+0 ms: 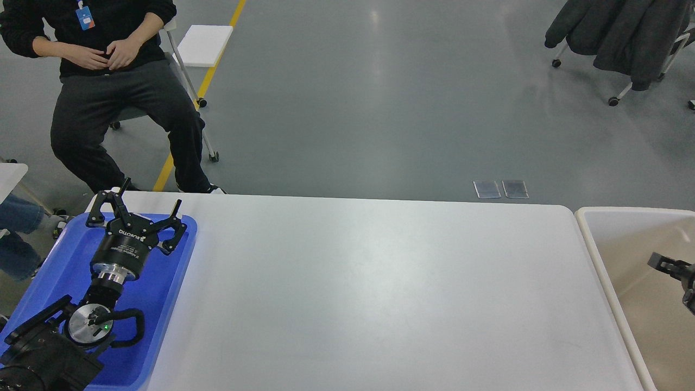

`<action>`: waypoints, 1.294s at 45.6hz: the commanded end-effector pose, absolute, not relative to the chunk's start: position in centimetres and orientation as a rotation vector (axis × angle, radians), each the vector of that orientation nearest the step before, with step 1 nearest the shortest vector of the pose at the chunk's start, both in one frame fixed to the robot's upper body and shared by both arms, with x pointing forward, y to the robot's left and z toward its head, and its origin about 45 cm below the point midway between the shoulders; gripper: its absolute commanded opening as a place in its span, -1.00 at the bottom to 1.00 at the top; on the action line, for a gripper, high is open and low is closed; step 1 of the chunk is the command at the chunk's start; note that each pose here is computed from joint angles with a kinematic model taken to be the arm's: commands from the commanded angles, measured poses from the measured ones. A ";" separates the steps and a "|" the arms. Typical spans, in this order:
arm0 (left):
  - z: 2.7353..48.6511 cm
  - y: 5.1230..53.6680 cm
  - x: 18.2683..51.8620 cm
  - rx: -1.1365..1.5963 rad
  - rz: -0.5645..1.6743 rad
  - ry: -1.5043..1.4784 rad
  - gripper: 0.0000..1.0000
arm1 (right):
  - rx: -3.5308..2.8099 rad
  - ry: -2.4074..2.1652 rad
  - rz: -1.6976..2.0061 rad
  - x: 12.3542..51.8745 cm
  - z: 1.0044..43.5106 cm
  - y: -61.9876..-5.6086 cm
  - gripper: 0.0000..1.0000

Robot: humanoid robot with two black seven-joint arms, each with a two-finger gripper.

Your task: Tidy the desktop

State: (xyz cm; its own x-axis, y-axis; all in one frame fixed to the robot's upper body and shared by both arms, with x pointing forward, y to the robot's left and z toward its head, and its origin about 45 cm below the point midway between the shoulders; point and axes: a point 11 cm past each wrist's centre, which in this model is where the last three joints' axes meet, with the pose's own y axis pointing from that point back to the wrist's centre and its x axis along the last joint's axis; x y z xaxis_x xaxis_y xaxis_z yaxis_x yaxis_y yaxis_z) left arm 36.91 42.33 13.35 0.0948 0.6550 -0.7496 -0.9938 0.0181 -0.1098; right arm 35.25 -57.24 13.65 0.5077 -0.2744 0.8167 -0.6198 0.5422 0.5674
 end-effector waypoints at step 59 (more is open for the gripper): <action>13.4 42.3 36.9 -0.735 1.401 0.588 0.98 | 2.233 -2.523 -0.367 44.4 19.1 -36.2 1.00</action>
State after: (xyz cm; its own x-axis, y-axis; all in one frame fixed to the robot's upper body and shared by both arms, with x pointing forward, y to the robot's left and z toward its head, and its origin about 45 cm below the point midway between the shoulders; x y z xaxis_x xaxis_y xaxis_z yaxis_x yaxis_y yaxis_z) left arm 36.92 42.33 13.35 0.0948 0.6549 -0.7497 -0.9938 0.0180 -0.1099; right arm 44.99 -42.01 21.20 -0.1459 -0.9890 -0.0231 -0.9858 0.1434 0.0873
